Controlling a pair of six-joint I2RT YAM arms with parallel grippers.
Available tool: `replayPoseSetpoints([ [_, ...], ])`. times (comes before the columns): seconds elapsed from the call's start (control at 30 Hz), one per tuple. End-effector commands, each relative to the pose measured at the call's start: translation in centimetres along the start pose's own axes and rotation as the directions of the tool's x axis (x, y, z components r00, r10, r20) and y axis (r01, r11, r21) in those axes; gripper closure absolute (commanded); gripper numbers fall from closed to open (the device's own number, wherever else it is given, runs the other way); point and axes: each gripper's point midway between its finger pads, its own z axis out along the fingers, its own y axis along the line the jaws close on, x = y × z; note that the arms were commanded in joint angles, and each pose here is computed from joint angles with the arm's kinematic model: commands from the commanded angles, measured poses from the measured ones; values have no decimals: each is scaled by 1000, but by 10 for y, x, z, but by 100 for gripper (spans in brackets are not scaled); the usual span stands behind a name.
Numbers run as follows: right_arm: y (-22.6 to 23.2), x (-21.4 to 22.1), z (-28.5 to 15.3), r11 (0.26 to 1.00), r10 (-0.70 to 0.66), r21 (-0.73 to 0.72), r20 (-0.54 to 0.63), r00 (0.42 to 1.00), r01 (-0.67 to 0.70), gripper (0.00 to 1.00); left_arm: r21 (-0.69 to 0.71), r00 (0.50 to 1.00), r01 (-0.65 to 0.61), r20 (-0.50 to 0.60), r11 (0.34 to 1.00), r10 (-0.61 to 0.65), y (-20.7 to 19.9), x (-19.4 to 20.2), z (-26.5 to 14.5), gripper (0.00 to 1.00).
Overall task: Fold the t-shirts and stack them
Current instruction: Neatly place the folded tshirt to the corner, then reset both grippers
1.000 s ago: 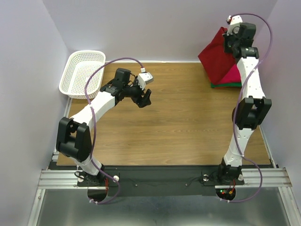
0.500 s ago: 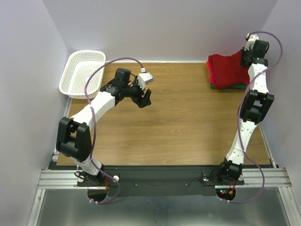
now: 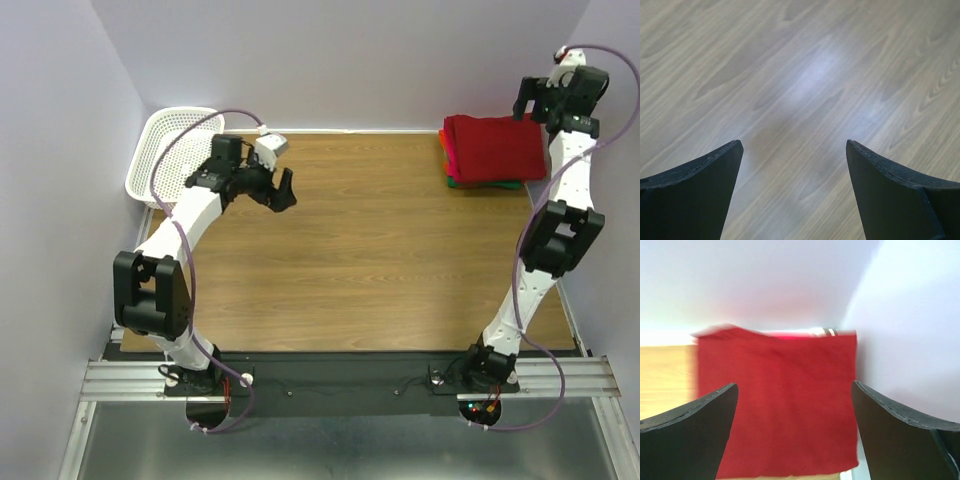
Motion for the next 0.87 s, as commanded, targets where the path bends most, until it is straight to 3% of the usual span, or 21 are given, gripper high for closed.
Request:
replayPoseSetpoints([
  [0.0, 32, -93, -74, 994, 13, -111, 216, 976, 11, 0, -61, 993, 17, 116, 998, -10, 19, -44, -38, 3],
  [0.2, 82, -84, -134, 948, 149, -304, 161, 976, -95, 0, -223, 977, 29, 214, 974, 20, 35, -70, -80, 3],
  [0.27, 106, -51, -145, 901, 245, -378, 38, 969, -213, 0, -247, 974, 10, 222, 969, 47, 31, -72, -91, 3],
  [0.3, 119, -53, -164, 891, 246, -400, 31, 969, -213, 0, -254, 973, 2, 224, 967, 57, 29, -72, -95, 3],
  [0.33, 131, -17, -166, 874, 250, -413, -69, 966, -256, 0, -259, 974, 2, 221, 966, 57, 26, -65, -98, 3],
  [0.43, 157, 17, -202, 861, 226, -435, -137, 965, -263, 0, -280, 986, 9, 161, 960, 38, 26, -31, -93, 3],
  [0.47, 168, 62, -206, 853, 224, -423, -231, 947, -305, 0, -291, 990, 12, 136, 957, 29, 28, -18, -91, 3],
  [0.5, 176, 77, -214, 853, 208, -425, -254, 944, -302, 0, -320, 994, 15, 104, 947, 19, 33, -3, -89, 3],
  [0.57, 204, 97, -241, 860, 109, -463, -241, 964, -213, 0, -339, 1000, 11, 30, 941, -1, 36, 36, -81, 3],
  [0.67, 230, 170, -263, 872, 15, -456, -340, 940, -179, 0, -349, 1000, 15, -20, 937, -23, 35, 68, -76, 3],
  [0.83, 222, 187, -269, 901, -27, -415, -349, 937, -129, 0, -344, 999, 7, 43, 939, 8, 23, 52, -91, 3],
])
